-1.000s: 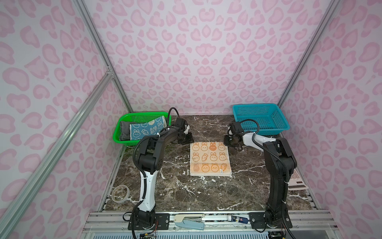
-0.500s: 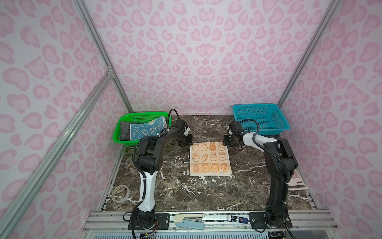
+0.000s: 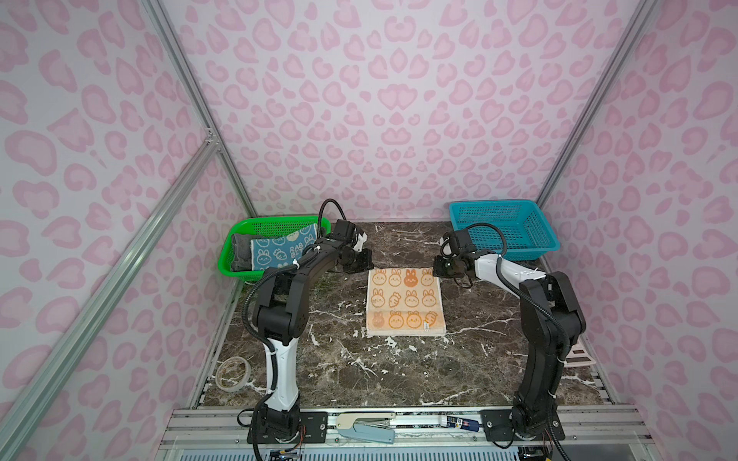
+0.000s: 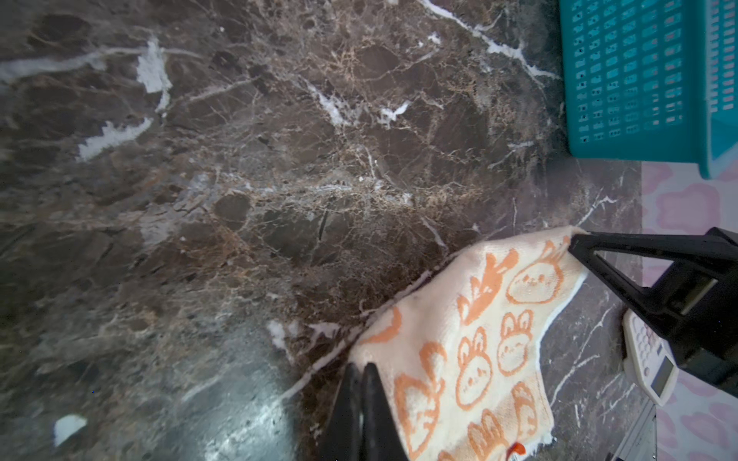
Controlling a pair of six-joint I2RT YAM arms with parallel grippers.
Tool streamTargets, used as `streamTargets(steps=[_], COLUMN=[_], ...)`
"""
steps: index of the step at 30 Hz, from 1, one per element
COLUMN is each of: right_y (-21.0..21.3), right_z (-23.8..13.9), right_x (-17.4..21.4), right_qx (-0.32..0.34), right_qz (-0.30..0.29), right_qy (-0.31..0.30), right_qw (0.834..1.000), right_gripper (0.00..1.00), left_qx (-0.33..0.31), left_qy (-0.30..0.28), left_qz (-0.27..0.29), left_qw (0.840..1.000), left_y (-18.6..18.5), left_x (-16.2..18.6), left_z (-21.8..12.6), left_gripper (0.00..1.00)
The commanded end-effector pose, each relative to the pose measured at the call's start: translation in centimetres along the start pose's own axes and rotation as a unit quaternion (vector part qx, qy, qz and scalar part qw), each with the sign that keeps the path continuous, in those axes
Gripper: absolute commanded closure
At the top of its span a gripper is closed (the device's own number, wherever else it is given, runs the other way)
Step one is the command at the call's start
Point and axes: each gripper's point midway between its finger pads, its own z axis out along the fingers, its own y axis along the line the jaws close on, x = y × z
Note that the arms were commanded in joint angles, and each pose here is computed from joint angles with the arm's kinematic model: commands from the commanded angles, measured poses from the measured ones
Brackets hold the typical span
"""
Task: Fold and stack the towels
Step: 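Grasp the far edge with both grippers and fold it toward the robot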
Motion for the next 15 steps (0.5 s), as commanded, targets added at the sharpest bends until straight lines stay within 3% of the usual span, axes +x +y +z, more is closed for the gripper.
streamTargets(steps=[1,15], right_y=[0.3,1.5], right_z=[-1.0,-6.1], right_x=[0.5,5.7], right_qx=[-0.009,-0.050], right_qz=[-0.018,-0.045], right_qy=[-0.001,-0.011], right_qw=[1.000,0.998], right_gripper=[1.00,1.00], left_qx=[0.024,0.045], left_qy=[-0.006,0.003], left_qz=[0.012,0.009], left_qw=[1.000,0.999], left_y=[-1.3,-2.1], left_x=[0.0,5.4], left_z=[-1.2,-4.4], left_gripper=[0.96,0.96])
